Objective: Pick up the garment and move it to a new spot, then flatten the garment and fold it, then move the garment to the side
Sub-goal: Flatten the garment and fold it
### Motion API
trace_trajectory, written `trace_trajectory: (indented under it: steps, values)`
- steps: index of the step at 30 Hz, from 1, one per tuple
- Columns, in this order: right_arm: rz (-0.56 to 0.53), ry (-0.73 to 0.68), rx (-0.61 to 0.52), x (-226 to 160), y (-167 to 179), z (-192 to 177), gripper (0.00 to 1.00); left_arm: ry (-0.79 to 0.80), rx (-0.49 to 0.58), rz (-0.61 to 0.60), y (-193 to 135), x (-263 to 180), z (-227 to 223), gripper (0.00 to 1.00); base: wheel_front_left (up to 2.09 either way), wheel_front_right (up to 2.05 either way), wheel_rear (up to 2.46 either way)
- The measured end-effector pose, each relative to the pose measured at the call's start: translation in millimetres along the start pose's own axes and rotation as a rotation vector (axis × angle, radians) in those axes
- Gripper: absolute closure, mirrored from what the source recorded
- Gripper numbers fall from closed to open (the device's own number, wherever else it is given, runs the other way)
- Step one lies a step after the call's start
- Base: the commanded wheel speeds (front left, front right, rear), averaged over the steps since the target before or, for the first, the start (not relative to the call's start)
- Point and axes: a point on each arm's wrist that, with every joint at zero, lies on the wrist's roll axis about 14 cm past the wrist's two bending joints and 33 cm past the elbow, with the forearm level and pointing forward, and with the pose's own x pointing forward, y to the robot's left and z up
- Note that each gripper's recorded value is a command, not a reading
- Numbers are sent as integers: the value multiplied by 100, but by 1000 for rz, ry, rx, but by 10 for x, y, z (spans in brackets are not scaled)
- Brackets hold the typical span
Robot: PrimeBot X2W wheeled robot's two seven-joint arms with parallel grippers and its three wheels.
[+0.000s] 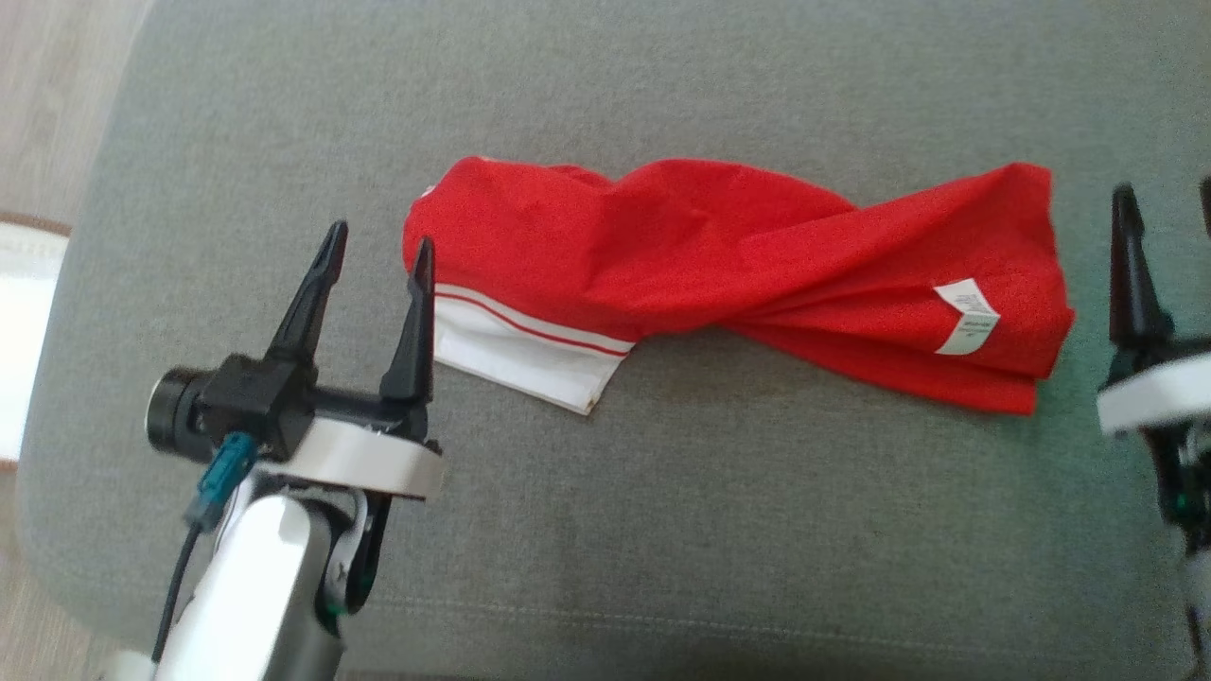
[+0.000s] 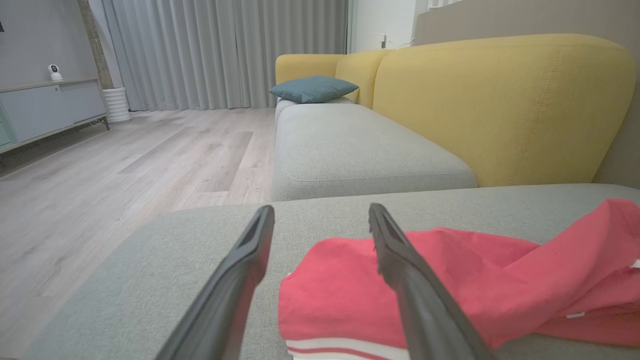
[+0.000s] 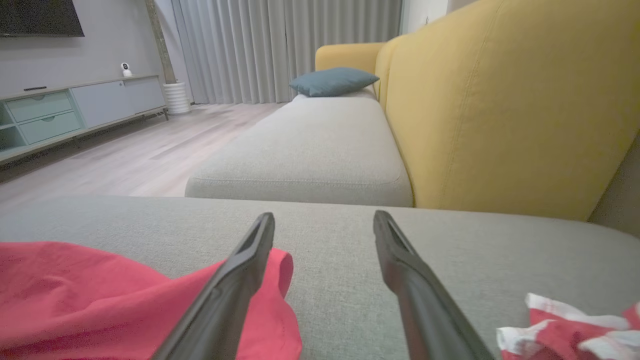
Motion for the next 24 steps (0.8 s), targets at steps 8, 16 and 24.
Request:
trace_trajectory:
  steps: [8, 16, 24]
  values:
    - [-21, -47, 9, -570, 239, 228, 0, 13, -4, -7, -42, -164, -7, 0, 0, 0, 0]
    - [-64, -26, 59, -936, 321, 242, 0, 18, -1, -17, -71, -273, -3, 0, 0, 0, 0]
    - [-82, -38, 70, -1030, 308, 311, 0, 24, -7, -18, -96, -314, -12, 0, 0, 0, 0]
